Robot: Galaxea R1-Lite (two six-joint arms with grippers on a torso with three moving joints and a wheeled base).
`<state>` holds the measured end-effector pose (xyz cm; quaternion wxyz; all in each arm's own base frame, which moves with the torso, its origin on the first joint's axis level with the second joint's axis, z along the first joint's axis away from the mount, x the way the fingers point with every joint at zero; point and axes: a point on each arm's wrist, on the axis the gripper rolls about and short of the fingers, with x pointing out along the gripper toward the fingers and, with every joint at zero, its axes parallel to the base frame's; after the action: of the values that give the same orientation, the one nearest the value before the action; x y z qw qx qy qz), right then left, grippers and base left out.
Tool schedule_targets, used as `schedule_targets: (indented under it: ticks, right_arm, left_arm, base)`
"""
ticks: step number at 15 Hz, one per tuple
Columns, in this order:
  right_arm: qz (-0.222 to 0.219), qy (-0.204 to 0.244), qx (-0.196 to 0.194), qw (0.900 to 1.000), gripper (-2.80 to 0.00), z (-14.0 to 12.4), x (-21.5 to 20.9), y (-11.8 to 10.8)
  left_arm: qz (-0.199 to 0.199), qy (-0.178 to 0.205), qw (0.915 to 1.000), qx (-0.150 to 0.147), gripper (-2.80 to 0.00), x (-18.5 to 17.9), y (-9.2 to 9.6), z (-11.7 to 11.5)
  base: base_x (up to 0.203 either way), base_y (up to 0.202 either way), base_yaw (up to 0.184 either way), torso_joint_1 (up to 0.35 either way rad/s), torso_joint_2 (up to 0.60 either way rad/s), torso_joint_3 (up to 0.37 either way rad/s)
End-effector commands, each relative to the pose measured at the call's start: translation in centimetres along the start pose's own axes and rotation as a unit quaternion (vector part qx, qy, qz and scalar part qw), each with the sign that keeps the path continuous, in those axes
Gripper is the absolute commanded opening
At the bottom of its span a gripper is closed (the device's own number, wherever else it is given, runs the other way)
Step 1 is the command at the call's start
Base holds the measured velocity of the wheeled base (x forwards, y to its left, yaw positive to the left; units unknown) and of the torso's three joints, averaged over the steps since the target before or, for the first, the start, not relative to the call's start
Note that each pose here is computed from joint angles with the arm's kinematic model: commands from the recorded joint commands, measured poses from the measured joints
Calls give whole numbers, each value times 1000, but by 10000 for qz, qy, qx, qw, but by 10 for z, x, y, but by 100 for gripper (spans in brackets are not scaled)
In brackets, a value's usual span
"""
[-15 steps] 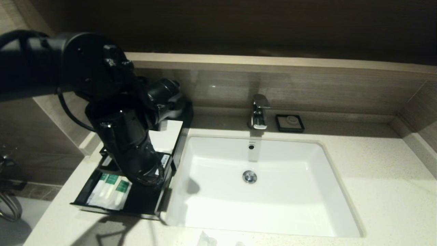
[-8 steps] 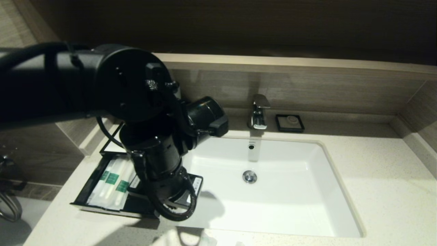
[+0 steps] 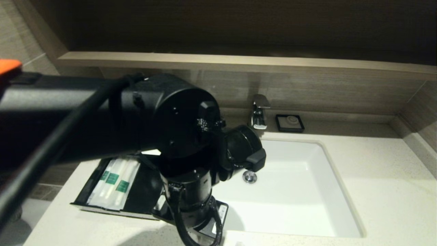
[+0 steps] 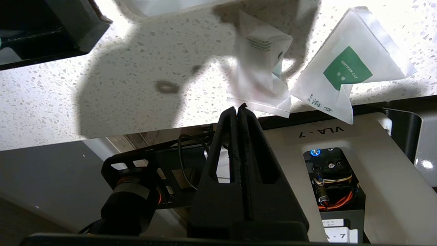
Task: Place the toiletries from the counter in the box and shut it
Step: Pick up the bathroom toiletry
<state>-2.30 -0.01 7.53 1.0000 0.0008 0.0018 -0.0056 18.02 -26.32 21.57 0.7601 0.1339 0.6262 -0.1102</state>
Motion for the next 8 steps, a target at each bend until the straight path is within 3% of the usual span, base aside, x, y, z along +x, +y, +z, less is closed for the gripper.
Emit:
schedule_targets:
  ticks: [1, 8]
  right_arm:
    - [3, -3, -1, 10000, -280, 0, 0, 0]
    - [3, 1, -1, 10000, -280, 0, 0, 0]
  left_arm:
    - [59, 93, 9999, 119, -280, 7, -11, -2]
    - [206, 194, 9993, 233, -280, 28, -25, 8]
  base:
    - [0, 0, 0, 0, 0, 0]
    - [0, 0, 0, 0, 0, 0]
